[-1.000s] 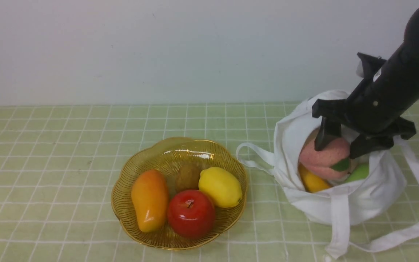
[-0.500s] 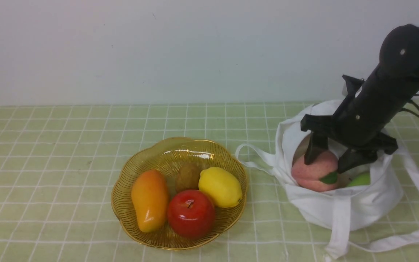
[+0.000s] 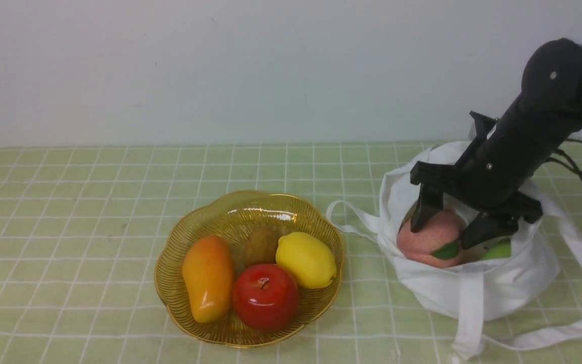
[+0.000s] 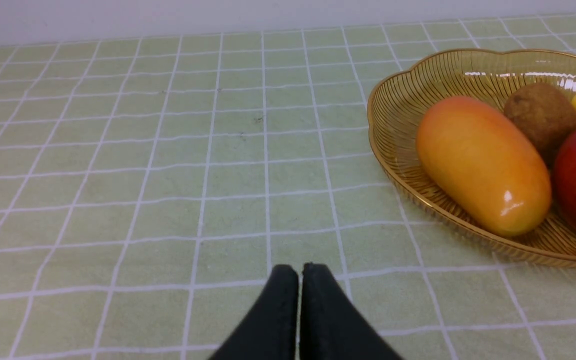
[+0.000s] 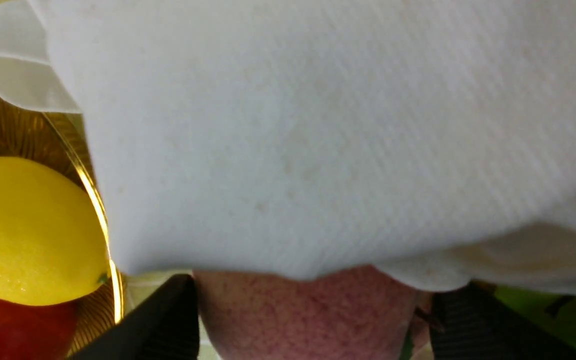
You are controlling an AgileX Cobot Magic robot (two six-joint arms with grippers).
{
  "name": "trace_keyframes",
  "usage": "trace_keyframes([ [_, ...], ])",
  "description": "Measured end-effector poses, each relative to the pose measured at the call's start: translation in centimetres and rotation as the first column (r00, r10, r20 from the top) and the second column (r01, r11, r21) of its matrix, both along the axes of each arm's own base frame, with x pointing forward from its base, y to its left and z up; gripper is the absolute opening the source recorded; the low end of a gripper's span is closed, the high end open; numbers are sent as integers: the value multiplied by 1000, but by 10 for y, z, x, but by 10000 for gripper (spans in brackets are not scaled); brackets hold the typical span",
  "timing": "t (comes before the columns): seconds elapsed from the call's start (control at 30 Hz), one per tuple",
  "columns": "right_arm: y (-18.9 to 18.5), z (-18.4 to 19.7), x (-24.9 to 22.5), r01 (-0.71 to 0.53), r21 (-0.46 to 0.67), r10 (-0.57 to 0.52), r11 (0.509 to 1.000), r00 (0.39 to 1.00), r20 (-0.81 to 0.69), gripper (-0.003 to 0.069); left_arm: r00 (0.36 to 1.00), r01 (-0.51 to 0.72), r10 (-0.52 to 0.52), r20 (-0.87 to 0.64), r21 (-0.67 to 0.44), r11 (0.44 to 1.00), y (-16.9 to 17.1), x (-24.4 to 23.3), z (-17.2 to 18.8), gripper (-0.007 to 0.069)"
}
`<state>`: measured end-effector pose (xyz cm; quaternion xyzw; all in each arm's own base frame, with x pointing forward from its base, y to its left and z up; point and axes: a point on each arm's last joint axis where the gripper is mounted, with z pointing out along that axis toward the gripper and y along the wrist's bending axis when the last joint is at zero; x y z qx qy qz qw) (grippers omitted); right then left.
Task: Take the fruit out of the bag on the green coffee tablecloth and place them on the plate.
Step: 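Place the peach onto the plate with the right gripper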
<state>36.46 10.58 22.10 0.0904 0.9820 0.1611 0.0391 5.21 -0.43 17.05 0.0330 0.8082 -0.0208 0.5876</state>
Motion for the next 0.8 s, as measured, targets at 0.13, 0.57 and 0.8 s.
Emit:
trace_keyframes([
  [0.13,1,1,1,9,15,-10,1000,1000,9,571,1000,0,0,0,0,1000,0,0,0,-8],
  [0.57,3,-1,1,-16,35,16,999,1000,7,450,1000,0,0,0,0,1000,0,0,0,-8],
  [0.8,0,48,-15,-34,59,25,998,990,140,450,1000,0,0,0,0,1000,0,0,0,-8],
])
